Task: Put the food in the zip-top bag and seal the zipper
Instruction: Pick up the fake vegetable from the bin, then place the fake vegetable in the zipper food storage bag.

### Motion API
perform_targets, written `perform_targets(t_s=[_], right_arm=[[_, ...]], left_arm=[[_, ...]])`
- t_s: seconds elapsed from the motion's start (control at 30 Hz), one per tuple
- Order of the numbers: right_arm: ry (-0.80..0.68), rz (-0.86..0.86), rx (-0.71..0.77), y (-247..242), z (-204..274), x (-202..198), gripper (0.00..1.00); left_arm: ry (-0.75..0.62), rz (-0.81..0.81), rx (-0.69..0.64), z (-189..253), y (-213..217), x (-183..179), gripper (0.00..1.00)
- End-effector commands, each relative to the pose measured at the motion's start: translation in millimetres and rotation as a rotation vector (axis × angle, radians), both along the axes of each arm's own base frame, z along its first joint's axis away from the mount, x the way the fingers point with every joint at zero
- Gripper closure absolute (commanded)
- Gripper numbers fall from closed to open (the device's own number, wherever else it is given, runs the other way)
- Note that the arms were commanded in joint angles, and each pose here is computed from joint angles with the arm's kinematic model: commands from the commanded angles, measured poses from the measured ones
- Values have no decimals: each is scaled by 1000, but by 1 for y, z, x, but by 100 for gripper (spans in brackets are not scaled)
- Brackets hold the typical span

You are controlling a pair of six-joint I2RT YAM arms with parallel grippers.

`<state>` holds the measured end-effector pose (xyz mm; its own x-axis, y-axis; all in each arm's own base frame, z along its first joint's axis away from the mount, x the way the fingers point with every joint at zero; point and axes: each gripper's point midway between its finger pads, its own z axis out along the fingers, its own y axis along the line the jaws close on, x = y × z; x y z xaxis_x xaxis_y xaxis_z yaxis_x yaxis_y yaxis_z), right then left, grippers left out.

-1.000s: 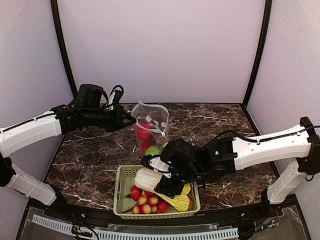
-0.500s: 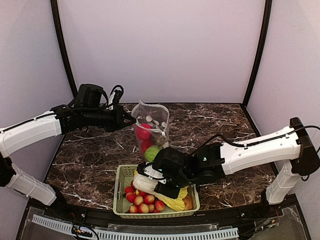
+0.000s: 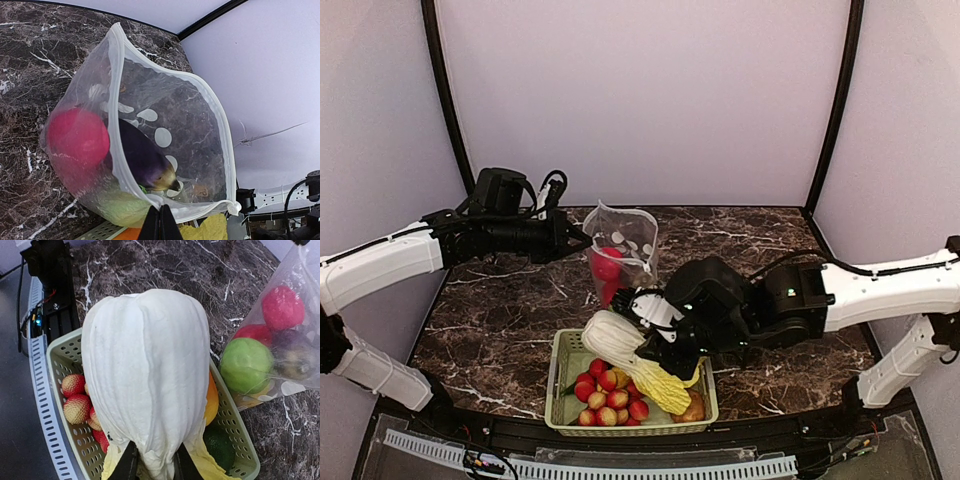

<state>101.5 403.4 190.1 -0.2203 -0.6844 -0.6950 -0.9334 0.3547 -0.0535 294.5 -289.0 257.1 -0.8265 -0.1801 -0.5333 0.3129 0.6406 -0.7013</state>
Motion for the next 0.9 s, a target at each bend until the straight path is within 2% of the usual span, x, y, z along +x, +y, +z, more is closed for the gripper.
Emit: perform_targets(t_s=[0.0,0.17,0.37,0.53,0.67,0.87], right_arm=[[15,-22,154,-7,44,-2,98],[38,-26,160,-13,43,-4,97],[88,-92,137,-13,24,-1,100],[71,-141,271,-22,73,4,100],[40,-182,389,-38,118,10,100],[-85,-295,489,-51,170,47,100]], left_arm=[[-19,1,-5,3,4,-1,99],[-18,-2,-10,2,2,0,99],[-14,-7,-8,0,2,-1,99],[1,-29,2,-9,2,-6,99],[-13,-71,-44,-4,-5,-10,99],[-36,-114,-89,6,-16,-14,99]])
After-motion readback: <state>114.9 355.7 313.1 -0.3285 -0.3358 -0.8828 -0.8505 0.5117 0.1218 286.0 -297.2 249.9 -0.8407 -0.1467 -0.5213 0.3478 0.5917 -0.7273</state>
